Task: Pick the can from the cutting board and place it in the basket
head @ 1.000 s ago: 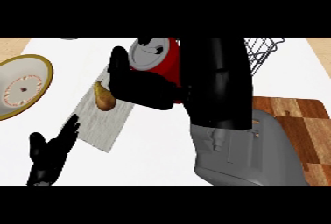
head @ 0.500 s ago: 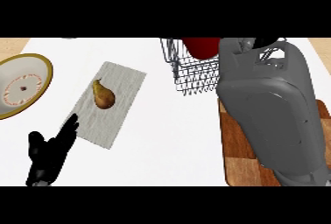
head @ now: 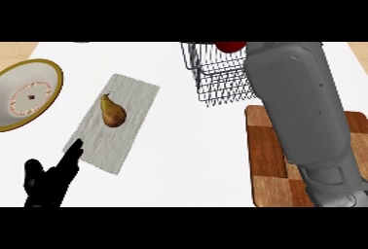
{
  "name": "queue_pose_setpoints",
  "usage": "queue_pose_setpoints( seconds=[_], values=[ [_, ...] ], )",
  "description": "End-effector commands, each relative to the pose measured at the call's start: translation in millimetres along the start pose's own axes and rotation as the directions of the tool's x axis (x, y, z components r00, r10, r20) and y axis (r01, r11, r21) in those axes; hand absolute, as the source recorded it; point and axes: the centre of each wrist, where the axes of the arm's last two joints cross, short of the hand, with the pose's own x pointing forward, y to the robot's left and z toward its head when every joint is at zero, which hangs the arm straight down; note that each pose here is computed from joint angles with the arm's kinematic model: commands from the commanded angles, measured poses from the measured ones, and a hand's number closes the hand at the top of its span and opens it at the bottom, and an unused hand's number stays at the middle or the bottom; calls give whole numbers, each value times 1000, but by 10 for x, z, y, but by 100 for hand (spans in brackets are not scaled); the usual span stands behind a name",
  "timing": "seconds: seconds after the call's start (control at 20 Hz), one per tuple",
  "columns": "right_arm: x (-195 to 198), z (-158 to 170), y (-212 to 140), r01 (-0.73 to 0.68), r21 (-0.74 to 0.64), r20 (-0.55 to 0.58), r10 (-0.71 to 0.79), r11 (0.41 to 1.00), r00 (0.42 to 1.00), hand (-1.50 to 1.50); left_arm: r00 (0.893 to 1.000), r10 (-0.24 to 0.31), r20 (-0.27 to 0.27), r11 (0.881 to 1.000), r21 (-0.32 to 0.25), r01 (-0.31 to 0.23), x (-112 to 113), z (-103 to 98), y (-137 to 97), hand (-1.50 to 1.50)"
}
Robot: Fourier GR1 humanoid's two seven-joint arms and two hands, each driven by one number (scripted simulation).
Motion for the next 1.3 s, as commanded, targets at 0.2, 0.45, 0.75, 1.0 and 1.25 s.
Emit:
queue_pose_setpoints(
  seconds=[0.2,0.45,0.75,1.0,1.25],
  values=[
    [-626,-277,65,153,3,-72,-153,988,986,150,995,24,-93,1000,-15,-25,-293,-83,-303,0],
    [-746,-442,40,166,18,-68,-164,986,984,150,996,16,-90,1000,-6,-17,-109,-298,-119,0],
    [-1212,-481,153,-146,-54,-146,137,988,980,150,995,44,-84,999,3,-44,-192,-107,-239,0],
    [-1327,-524,87,-193,-16,-65,192,981,979,-150,995,28,-99,1000,9,-28,-276,-181,-147,0],
    [-1490,-570,-89,-134,-62,-52,130,989,990,-150,996,16,-93,1000,20,-14,-98,-266,-123,0]
  ],
)
